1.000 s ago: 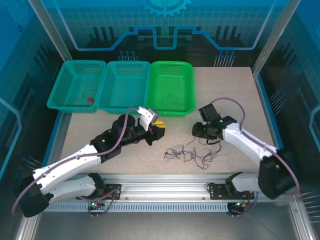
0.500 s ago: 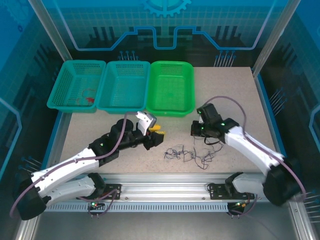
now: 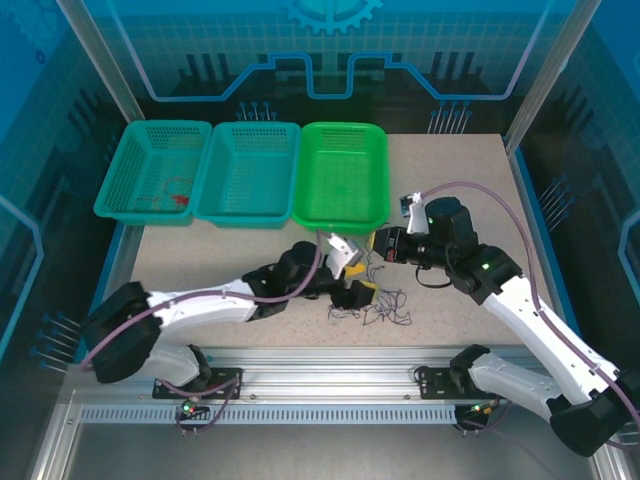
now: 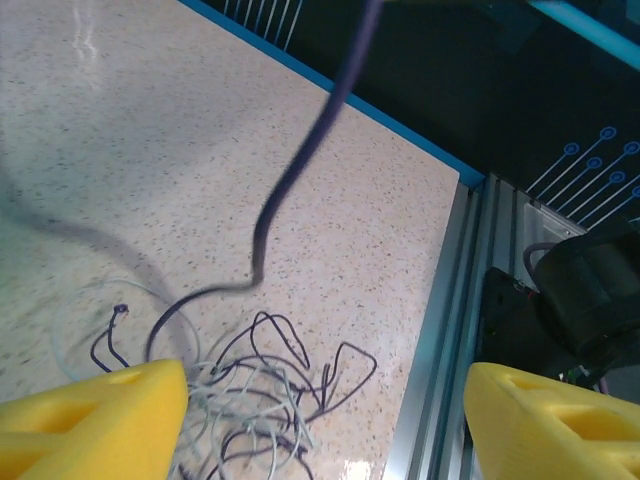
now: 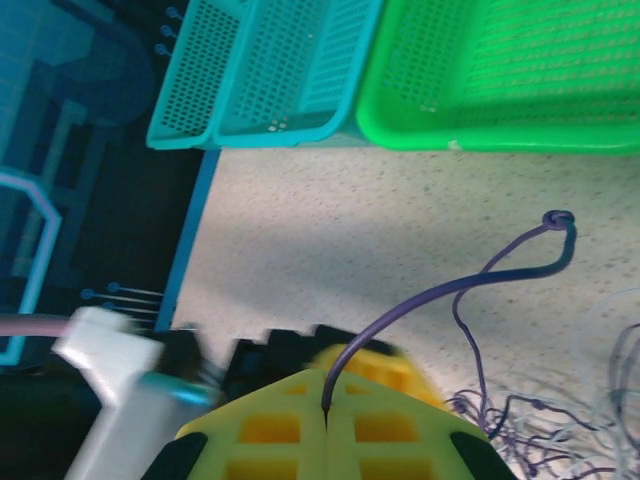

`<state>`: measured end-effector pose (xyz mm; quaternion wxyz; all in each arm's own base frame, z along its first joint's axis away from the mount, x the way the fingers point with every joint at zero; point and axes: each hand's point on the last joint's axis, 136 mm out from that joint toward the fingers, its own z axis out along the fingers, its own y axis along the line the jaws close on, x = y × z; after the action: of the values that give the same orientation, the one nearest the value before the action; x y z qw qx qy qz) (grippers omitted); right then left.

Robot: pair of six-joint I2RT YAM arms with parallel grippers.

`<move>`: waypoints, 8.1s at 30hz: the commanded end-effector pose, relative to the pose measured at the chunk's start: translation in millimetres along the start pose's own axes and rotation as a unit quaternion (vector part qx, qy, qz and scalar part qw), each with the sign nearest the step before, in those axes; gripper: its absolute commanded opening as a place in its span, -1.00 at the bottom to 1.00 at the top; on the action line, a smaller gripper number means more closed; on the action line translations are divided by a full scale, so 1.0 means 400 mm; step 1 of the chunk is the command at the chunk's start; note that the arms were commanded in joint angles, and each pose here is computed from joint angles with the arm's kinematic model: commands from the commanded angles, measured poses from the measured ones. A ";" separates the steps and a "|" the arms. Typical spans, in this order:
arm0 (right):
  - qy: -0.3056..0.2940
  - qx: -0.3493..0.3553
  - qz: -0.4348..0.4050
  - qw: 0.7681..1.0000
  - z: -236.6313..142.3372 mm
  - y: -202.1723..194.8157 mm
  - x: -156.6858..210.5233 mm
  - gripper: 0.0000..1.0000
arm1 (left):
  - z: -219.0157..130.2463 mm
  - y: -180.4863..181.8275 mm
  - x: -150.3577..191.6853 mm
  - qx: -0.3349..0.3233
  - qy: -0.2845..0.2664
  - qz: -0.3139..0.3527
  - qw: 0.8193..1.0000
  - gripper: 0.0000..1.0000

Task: Untangle the cables

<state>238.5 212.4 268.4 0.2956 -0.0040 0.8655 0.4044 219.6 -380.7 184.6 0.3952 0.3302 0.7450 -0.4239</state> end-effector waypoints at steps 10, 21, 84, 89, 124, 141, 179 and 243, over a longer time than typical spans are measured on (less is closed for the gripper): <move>0.010 -0.077 0.016 0.997 -0.050 0.117 0.022 -1.00 | 0.059 0.097 -0.164 -0.100 -0.170 -0.004 0.980 0.04; -0.040 0.041 -0.017 0.998 -0.115 -0.009 0.021 0.17 | 0.010 0.085 -0.196 -0.092 -0.190 -0.065 0.975 -1.00; -0.129 0.084 -0.004 0.988 -0.154 -0.186 0.011 0.99 | -0.837 0.183 -0.682 -0.409 -0.307 0.058 0.857 -1.00; -0.129 0.052 -0.024 0.990 -0.198 -0.108 -0.013 1.00 | -0.820 0.336 -0.772 -0.393 -0.314 0.013 0.864 -1.00; -0.085 0.103 0.016 0.991 -0.174 -0.181 0.042 1.00 | -0.647 0.638 -0.509 -0.366 -0.192 -0.196 0.889 0.42; 0.094 0.229 0.106 0.963 -0.018 -0.412 0.243 0.90 | -0.188 0.086 -0.032 -0.177 0.041 -0.117 0.976 0.28; 0.081 0.288 0.115 0.947 0.002 -0.485 0.274 0.79 | 0.110 0.143 0.266 -0.259 0.215 -0.240 0.910 -1.00; 0.100 0.230 -0.138 0.958 0.205 -0.391 0.211 -0.04 | -0.593 0.249 -0.083 -0.320 -0.105 -0.275 0.900 -1.00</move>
<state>255.1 161.7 46.8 0.2353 -0.0466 0.9646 0.1100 247.7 -121.6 274.8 0.4556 -0.0996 0.8404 -0.2762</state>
